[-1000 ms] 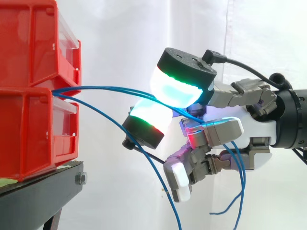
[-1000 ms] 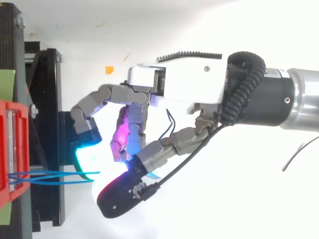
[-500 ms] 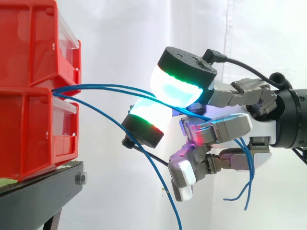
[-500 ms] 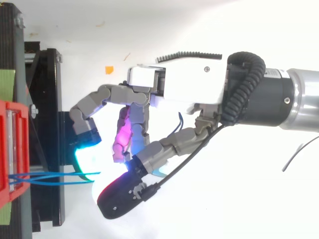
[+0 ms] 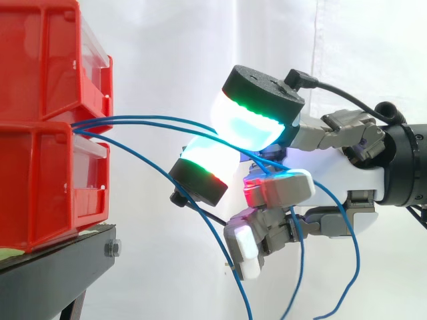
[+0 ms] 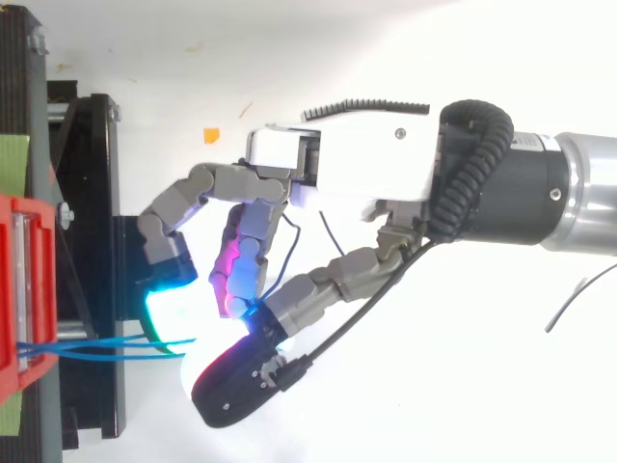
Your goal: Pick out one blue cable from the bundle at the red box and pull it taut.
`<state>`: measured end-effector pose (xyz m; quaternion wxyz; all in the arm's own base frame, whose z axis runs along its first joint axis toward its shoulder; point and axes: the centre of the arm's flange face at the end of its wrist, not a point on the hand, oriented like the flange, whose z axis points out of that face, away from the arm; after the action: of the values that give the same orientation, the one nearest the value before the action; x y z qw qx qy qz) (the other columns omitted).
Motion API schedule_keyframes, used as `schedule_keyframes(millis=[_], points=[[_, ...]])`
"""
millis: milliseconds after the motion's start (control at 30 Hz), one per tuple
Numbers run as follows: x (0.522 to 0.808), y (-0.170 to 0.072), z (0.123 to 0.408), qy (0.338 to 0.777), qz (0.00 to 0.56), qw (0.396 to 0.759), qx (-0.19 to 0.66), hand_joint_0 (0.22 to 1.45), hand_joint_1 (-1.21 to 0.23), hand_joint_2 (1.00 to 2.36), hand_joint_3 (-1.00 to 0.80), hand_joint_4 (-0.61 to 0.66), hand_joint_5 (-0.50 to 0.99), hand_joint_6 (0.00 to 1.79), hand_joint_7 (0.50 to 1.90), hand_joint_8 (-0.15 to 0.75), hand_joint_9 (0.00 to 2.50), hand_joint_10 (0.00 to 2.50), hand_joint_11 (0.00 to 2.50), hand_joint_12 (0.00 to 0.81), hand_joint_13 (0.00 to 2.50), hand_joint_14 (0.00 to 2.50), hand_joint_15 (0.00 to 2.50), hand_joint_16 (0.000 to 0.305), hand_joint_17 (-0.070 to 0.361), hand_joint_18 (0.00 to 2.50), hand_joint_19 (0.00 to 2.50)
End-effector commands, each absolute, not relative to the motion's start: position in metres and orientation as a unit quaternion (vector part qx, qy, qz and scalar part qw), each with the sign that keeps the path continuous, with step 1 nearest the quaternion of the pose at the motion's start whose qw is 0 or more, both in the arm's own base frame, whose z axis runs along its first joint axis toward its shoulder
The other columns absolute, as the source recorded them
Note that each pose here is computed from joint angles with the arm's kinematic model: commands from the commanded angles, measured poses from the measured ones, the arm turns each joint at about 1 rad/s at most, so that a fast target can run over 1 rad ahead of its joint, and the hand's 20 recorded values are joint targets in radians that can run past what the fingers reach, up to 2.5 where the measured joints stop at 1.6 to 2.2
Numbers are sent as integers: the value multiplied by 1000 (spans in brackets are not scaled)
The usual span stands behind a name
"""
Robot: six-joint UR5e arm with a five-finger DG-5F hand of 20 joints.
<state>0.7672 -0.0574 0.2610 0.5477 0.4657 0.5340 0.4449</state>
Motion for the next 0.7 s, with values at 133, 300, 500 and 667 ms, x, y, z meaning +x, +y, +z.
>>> schedule_keyframes(millis=[133, 300, 500, 667], points=[[768, -57, 262, 533, 446, 548, 465, 830, -925, 1010, -391, -72, -209, 957, 1072, 175, 1286, 29, 1110, 289, 1010, 21, 512, 45, 101, 798, 608], [768, -57, 262, 534, 445, 548, 466, 813, -953, 1011, -373, -67, -223, 940, 1031, 150, 1187, 28, 1065, 291, 943, 21, 484, 46, 102, 798, 578], [767, -57, 262, 535, 446, 546, 466, 803, -973, 1013, -360, -52, -231, 938, 1022, 140, 1130, 27, 1029, 298, 906, 20, 460, 46, 104, 785, 554], [767, -57, 262, 535, 446, 546, 465, 796, -984, 1014, -346, -49, -234, 938, 1022, 146, 1112, 28, 1030, 299, 873, 20, 449, 46, 105, 776, 551]])
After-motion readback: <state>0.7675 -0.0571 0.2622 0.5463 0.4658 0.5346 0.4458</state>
